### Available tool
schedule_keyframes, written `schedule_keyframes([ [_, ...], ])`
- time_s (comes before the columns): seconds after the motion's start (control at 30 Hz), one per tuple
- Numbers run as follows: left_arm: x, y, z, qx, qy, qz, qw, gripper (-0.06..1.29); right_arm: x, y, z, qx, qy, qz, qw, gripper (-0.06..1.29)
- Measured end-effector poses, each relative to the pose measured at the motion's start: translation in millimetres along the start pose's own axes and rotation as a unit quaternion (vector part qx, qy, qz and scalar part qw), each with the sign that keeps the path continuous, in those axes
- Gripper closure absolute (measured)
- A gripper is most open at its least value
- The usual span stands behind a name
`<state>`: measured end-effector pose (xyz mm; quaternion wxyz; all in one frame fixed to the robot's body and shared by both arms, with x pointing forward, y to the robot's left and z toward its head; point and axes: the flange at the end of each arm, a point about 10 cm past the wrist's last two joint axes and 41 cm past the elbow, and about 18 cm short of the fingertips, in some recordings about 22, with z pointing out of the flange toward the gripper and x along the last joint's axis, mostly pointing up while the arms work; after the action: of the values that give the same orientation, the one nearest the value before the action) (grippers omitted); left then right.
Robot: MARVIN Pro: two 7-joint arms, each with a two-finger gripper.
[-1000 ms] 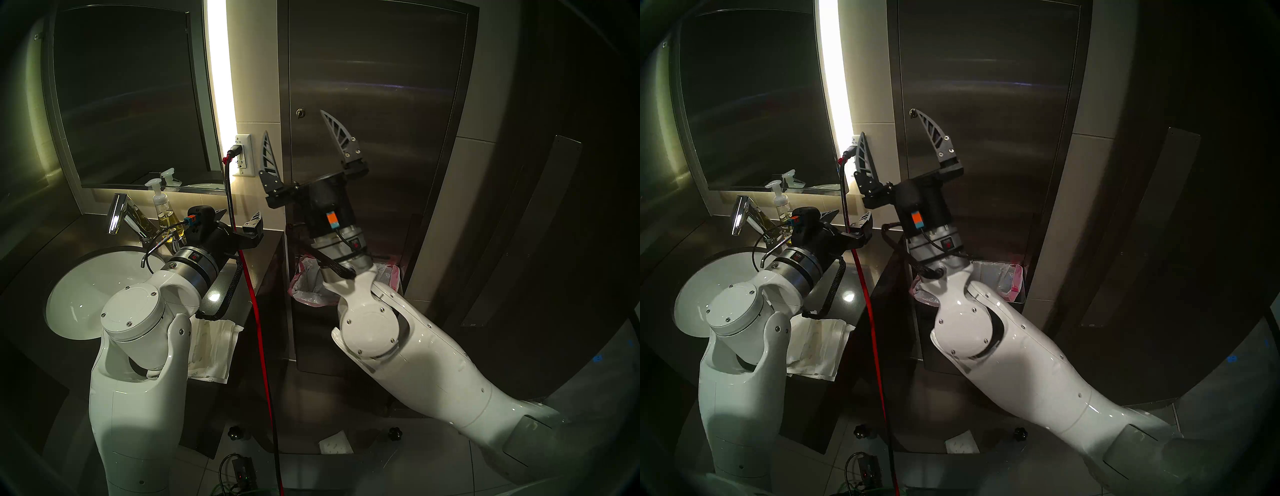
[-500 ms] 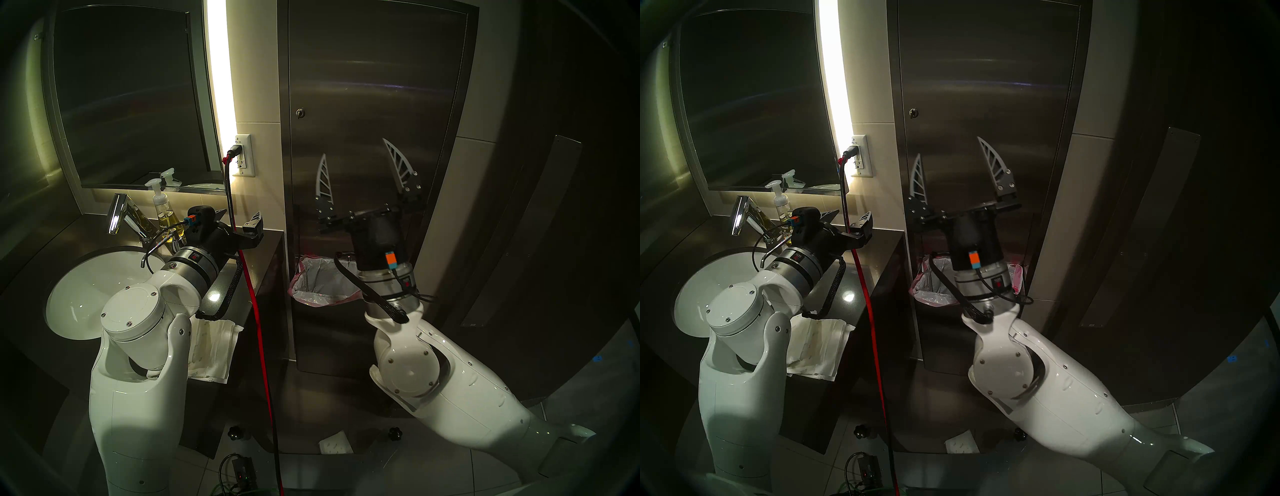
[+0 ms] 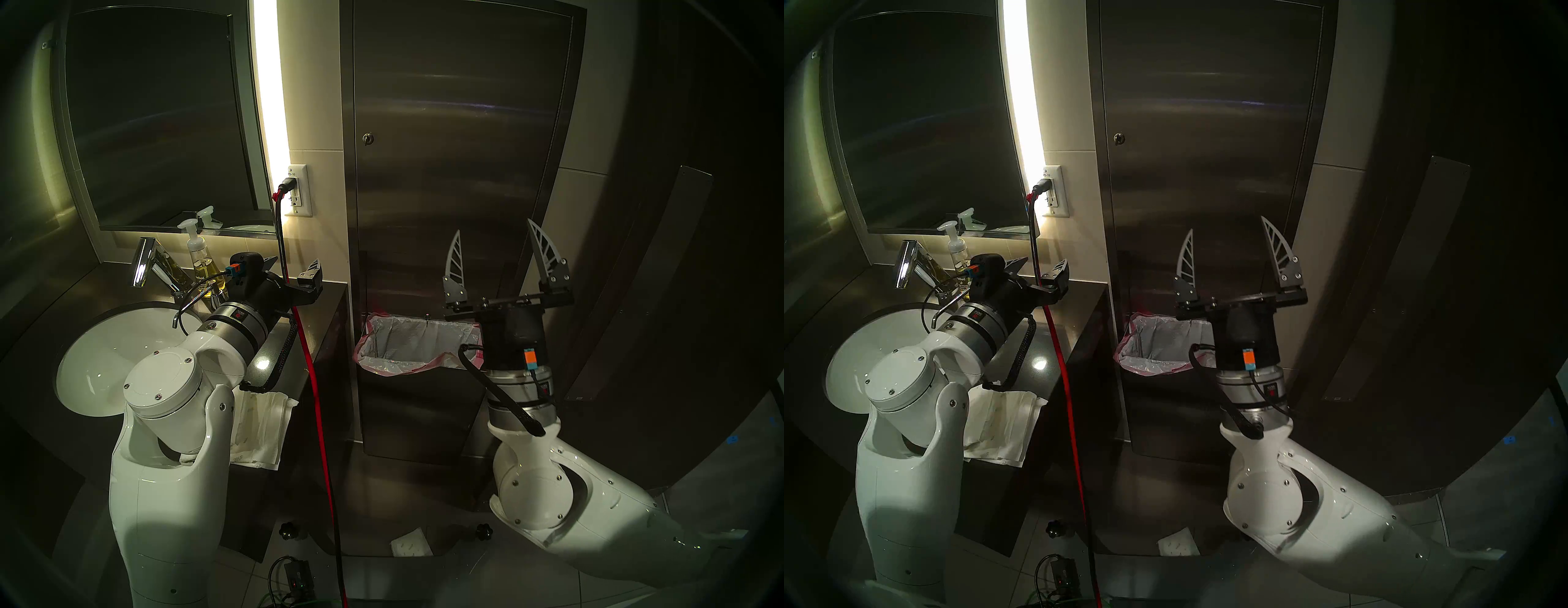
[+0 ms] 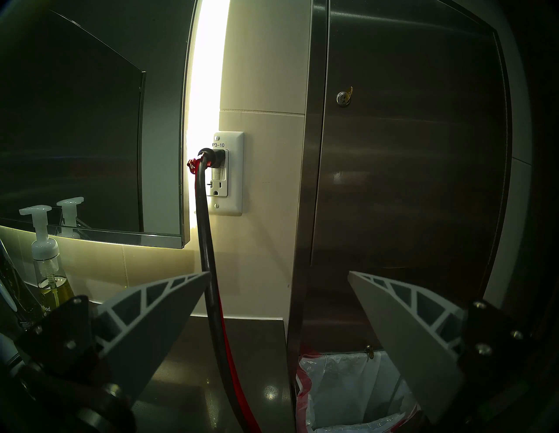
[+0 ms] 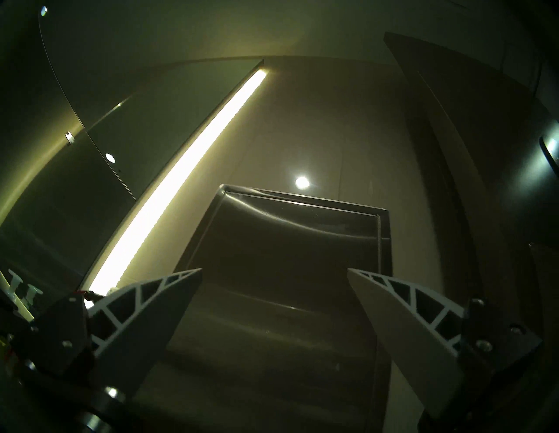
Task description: Twist key and close towel dispenser
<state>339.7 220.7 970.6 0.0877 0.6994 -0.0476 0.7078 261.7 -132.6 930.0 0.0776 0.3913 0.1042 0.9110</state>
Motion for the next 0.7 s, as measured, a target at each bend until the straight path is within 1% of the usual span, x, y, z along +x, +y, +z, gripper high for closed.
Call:
schedule_keyframes([
  [0.1, 0.0, 0.0, 0.0, 0.000, 0.000, 0.000, 1.0000, 0.00, 0.2, -1.4, -17.1, 0.007, -0.029, 0.002, 0.9996, -0.02],
  [0.13, 0.0, 0.0, 0.0, 0.000, 0.000, 0.000, 1.0000, 0.00, 1.2, -1.9, -25.0, 0.010, -0.042, 0.004, 0.9991, -0.02],
  [0.23, 0.1, 0.0, 0.0, 0.000, 0.000, 0.000, 1.0000, 0.00, 6.2, -0.8, -40.5, 0.014, -0.068, 0.007, 0.9976, -0.02],
  [0.37, 0.2, 0.0, -0.1, 0.000, 0.000, 0.000, 1.0000, 0.00, 13.5, 5.2, -56.2, 0.015, -0.094, 0.000, 0.9955, -0.02],
  [0.5, 0.2, 0.0, -0.1, 0.000, 0.000, 0.000, 1.0000, 0.00, 20.0, 11.5, -66.8, 0.017, -0.110, -0.013, 0.9937, -0.02],
  [0.7, 0.3, 0.1, -0.1, 0.000, 0.000, 0.000, 1.0000, 0.00, 32.7, 21.2, -81.7, 0.030, -0.121, -0.041, 0.9914, -0.02],
])
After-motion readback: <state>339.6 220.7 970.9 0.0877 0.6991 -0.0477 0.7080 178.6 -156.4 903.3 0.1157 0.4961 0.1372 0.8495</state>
